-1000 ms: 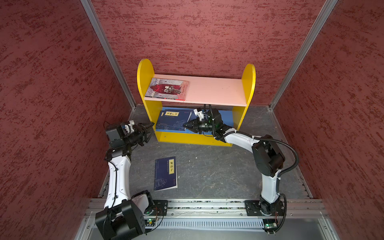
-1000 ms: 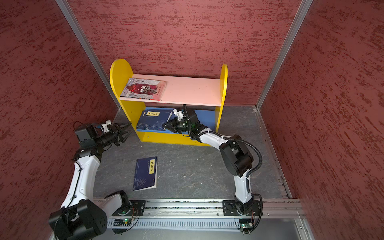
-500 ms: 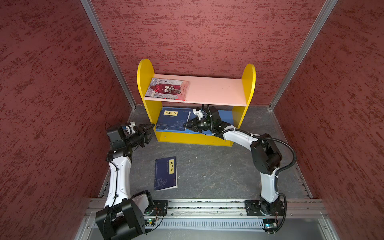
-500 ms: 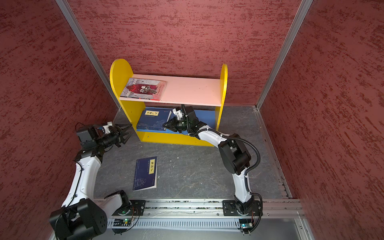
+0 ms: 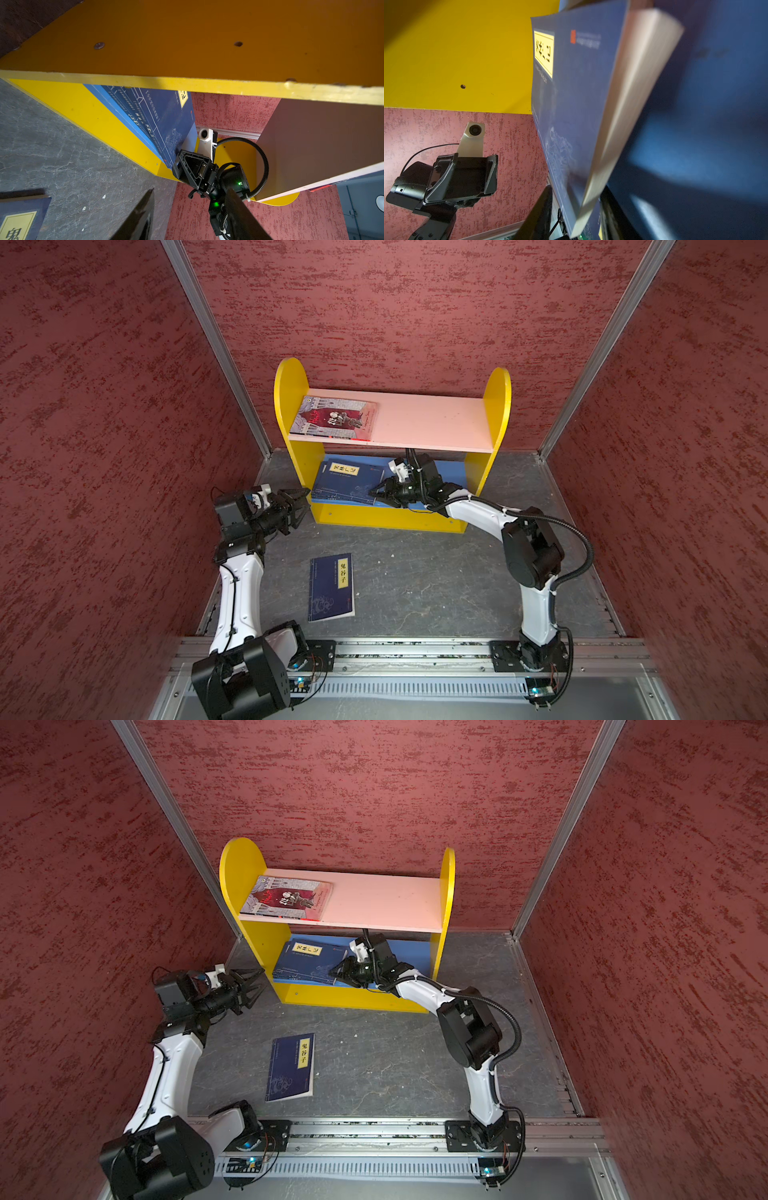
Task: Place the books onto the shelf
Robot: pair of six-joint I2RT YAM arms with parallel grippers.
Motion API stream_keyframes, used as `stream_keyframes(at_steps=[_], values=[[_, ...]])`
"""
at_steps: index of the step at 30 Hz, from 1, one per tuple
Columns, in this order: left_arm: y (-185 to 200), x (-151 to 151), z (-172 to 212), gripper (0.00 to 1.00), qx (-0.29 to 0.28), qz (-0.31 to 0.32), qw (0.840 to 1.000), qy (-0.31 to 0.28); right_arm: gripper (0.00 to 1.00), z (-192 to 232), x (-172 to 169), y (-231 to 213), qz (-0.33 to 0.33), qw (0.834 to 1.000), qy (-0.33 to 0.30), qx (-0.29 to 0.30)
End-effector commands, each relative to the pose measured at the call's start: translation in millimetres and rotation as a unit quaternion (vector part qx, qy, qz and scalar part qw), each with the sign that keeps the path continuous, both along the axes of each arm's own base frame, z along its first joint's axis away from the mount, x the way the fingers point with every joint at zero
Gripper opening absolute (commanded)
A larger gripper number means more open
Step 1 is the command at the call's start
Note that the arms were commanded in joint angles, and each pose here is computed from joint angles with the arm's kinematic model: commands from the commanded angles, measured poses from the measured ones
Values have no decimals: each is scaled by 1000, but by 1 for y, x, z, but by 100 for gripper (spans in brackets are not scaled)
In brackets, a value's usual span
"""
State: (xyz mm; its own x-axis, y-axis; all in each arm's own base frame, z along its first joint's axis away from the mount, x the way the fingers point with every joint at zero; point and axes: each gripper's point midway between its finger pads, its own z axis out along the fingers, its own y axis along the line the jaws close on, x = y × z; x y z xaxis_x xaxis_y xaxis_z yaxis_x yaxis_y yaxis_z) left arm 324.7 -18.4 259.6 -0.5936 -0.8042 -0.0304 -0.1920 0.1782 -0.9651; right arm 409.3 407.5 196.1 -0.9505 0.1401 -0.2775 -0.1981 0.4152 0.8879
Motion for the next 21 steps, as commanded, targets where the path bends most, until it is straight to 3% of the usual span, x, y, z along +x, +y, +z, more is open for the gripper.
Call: stream_keyframes(at_steps=[1,21], values=[[1,1,0,55,-2,-1,1000,-6,40,8,12,-7,-22,999,-20,-22],[1,1,-3,56,-5,0,1000,-2,27,18,14,-15,-38,997,-46,-40]])
